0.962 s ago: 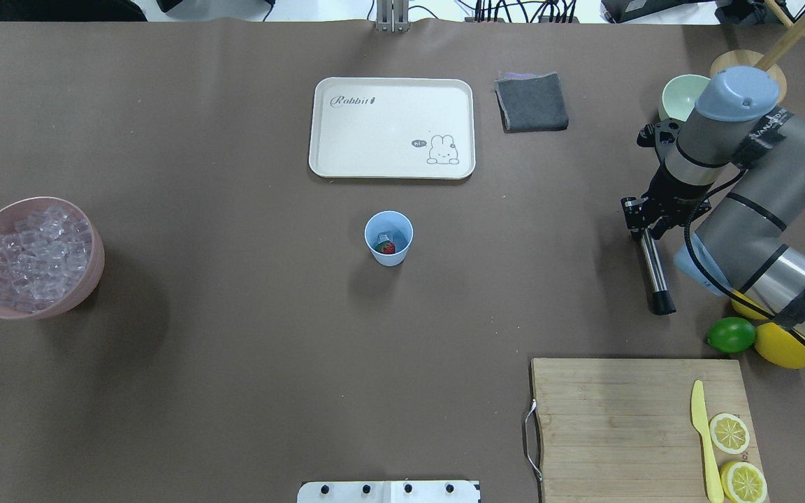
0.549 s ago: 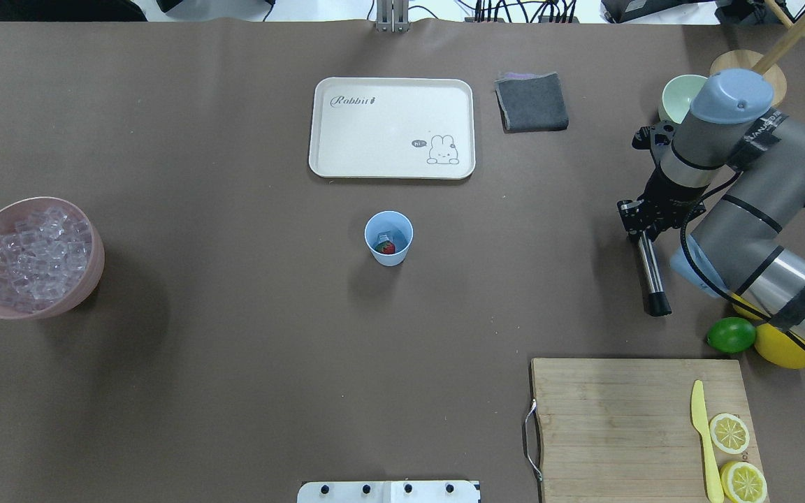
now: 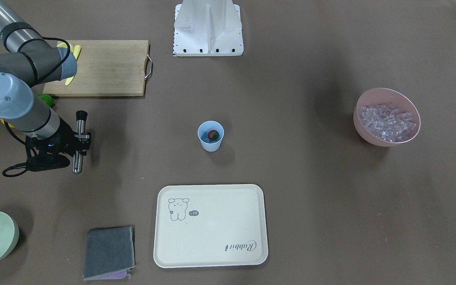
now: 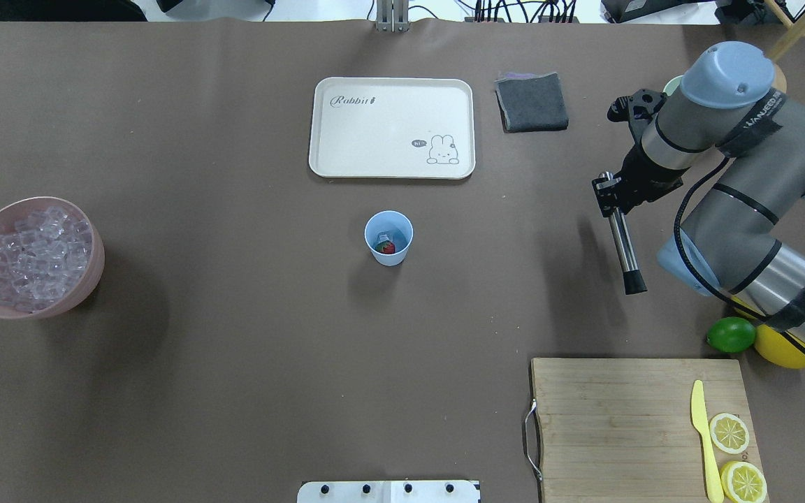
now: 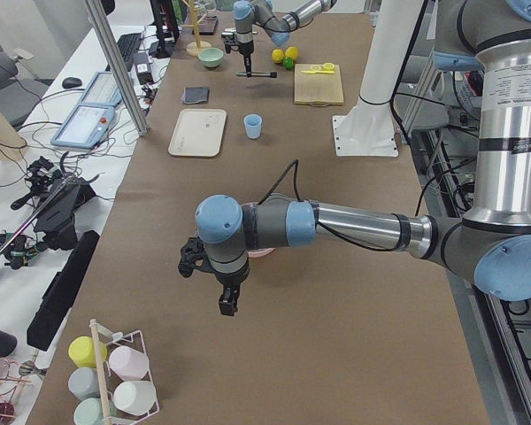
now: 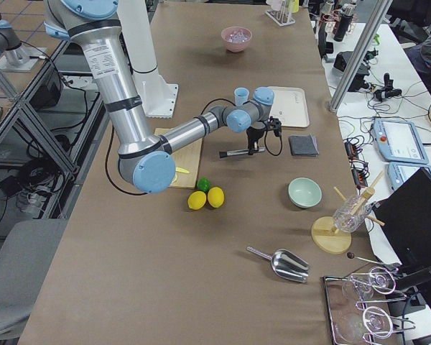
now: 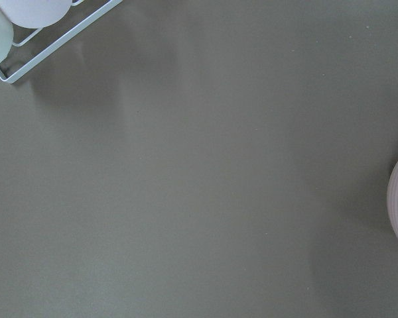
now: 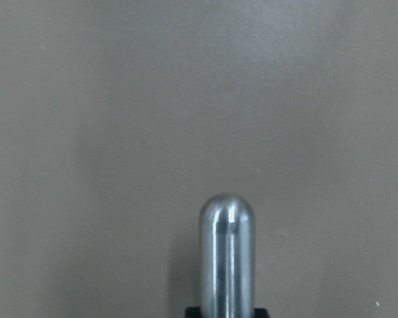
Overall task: Mash ice and strawberries in cup
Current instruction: 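Lift the steel rod with the right gripper and carry it over the cup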
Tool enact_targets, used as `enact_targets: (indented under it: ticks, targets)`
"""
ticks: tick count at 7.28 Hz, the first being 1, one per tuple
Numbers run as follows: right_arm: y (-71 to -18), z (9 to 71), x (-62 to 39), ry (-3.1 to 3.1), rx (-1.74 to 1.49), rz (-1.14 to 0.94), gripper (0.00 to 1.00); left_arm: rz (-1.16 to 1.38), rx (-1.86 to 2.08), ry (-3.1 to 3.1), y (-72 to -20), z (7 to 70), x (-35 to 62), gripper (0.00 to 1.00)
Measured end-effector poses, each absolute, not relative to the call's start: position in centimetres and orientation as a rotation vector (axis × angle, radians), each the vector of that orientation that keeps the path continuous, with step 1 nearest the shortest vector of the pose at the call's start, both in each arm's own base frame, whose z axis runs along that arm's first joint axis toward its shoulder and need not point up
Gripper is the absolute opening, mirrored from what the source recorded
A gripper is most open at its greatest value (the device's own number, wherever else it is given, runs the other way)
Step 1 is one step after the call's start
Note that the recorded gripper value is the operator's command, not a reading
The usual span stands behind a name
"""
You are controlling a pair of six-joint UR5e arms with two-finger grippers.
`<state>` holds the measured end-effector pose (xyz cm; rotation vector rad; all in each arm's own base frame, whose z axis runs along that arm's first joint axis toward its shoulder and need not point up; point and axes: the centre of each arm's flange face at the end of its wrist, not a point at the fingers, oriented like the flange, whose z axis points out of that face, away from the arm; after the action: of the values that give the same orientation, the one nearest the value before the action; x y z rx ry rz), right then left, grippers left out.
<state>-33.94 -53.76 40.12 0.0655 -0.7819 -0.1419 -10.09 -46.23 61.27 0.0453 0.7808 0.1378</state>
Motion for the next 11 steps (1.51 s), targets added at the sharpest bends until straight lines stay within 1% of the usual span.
enact_targets:
  ticks: [3, 5, 7, 8, 11]
  targets:
    - [-51.5, 32.6, -32.5, -0.786, 0.277, -0.107, 0.0, 0.126, 0.019, 0.786, -45.3, 62.6, -10.0, 1.0]
    - [-48.3, 26.0, -32.3, -0.812, 0.457, -0.117, 0.0, 0.12, 0.012, 0.786, -45.1, 62.8, -10.0, 1.0]
    - [-45.3, 20.2, -34.7, -0.869, 0.681, -0.136, 0.0, 0.117, 0.008, 0.787, -45.0, 63.0, -10.0, 1.0]
    - [-43.5, 18.7, -36.7, -0.922, 0.769, -0.122, 0.0, 0.114, 0.002, 0.787, -44.9, 63.1, -10.0, 1.0]
    - [-40.2, 16.1, -40.2, -1.042, 0.832, -0.064, 0.0, 0.107, -0.016, 0.788, -44.3, 63.8, -9.9, 1.0]
